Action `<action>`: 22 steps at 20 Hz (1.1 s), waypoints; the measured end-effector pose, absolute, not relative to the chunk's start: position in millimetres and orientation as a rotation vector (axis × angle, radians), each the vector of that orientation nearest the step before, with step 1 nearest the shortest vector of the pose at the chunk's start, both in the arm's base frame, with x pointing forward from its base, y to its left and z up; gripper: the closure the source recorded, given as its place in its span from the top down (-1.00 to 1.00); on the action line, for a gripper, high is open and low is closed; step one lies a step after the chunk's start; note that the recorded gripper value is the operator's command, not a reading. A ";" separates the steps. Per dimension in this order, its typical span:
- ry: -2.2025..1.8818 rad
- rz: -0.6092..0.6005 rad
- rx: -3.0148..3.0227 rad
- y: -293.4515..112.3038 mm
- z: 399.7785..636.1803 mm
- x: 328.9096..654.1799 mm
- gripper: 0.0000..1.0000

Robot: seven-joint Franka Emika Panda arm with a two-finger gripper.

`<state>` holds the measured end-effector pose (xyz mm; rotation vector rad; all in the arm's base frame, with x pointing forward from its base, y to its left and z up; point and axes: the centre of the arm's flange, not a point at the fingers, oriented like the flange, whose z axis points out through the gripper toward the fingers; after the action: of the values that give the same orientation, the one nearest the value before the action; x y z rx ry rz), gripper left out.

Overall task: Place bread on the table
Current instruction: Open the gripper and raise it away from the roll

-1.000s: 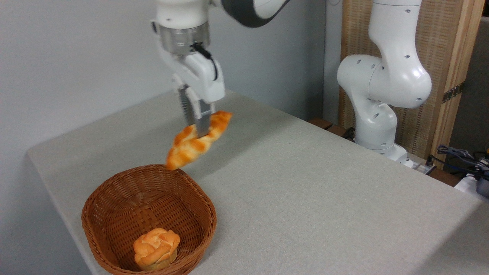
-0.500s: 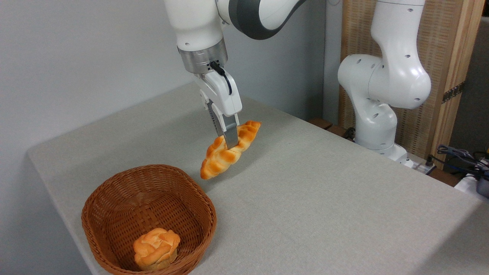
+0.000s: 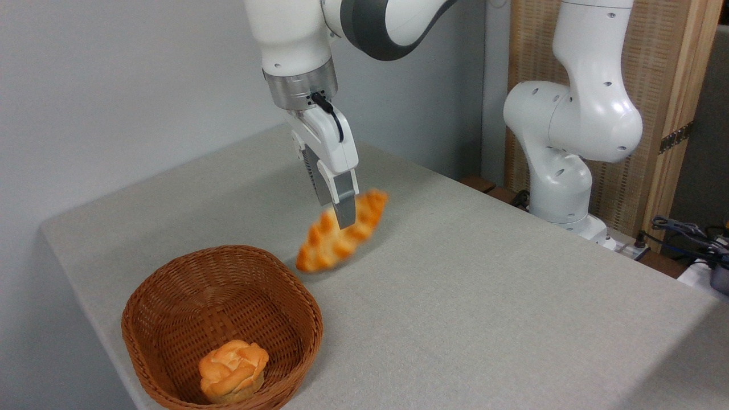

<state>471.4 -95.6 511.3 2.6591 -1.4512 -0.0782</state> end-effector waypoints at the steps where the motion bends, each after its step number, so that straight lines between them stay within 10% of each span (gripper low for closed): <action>1: -1.451 -0.078 2.659 -95.6 511.4 471.4 1.00; 6: -1.442 -0.056 2.671 -95.9 517.9 473.8 1.00; 17: -1.260 0.148 2.776 -67.5 646.2 524.6 1.00; 22: -1.187 0.140 2.803 -55.2 655.4 542.4 1.00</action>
<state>542.4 -55.2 655.4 2.8031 -1.1868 0.1401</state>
